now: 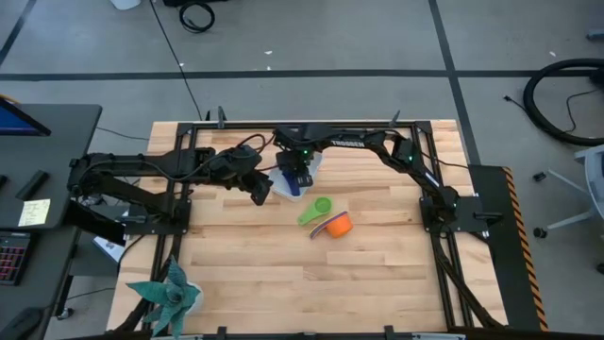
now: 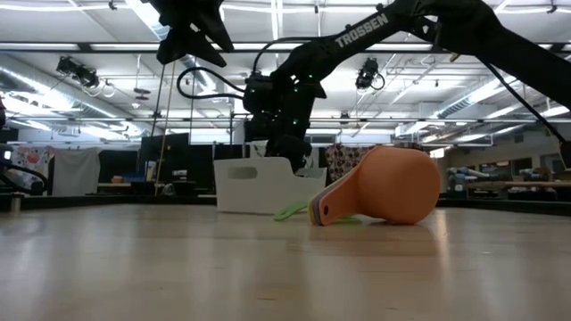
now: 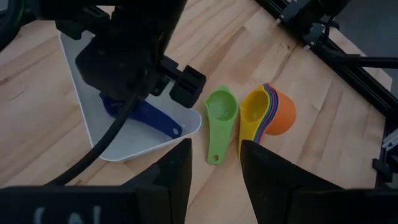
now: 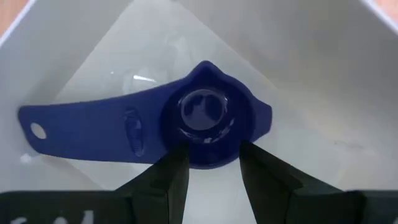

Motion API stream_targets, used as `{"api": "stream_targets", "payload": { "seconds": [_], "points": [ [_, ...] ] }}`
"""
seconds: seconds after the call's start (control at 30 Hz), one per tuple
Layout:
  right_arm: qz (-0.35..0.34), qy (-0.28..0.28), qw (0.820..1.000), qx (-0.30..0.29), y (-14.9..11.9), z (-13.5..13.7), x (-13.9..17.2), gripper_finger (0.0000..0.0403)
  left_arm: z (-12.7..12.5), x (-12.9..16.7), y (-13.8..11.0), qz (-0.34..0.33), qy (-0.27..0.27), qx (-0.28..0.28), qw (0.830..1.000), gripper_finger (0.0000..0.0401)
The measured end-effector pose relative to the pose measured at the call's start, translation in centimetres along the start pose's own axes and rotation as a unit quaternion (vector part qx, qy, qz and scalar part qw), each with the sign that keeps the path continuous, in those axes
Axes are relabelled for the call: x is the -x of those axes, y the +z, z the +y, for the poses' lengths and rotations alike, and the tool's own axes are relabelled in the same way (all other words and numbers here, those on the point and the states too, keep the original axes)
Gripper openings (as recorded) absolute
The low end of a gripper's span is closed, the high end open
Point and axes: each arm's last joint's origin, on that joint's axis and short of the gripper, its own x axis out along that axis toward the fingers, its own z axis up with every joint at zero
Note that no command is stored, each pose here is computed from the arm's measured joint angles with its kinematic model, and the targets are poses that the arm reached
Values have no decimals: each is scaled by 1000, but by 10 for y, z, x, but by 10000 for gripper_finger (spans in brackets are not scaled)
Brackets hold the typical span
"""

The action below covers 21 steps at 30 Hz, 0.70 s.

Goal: Nest measuring cups in basket
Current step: Remove the dark blue measuring cup from the white bin

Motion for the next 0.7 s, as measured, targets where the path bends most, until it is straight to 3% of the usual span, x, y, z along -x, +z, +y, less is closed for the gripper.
{"api": "stream_targets", "payload": {
  "seconds": [0.43, 0.7],
  "points": [
    [8, -21, 1000, 0, 1, 0, 5, 146, -1, 0, 0, 4, -5, -1, 1000, 141],
    [8, -40, 998, -47, 1, -4, 11, 146, 0, 0, 0, 4, -5, -1, 1000, 141]
  ]
}}
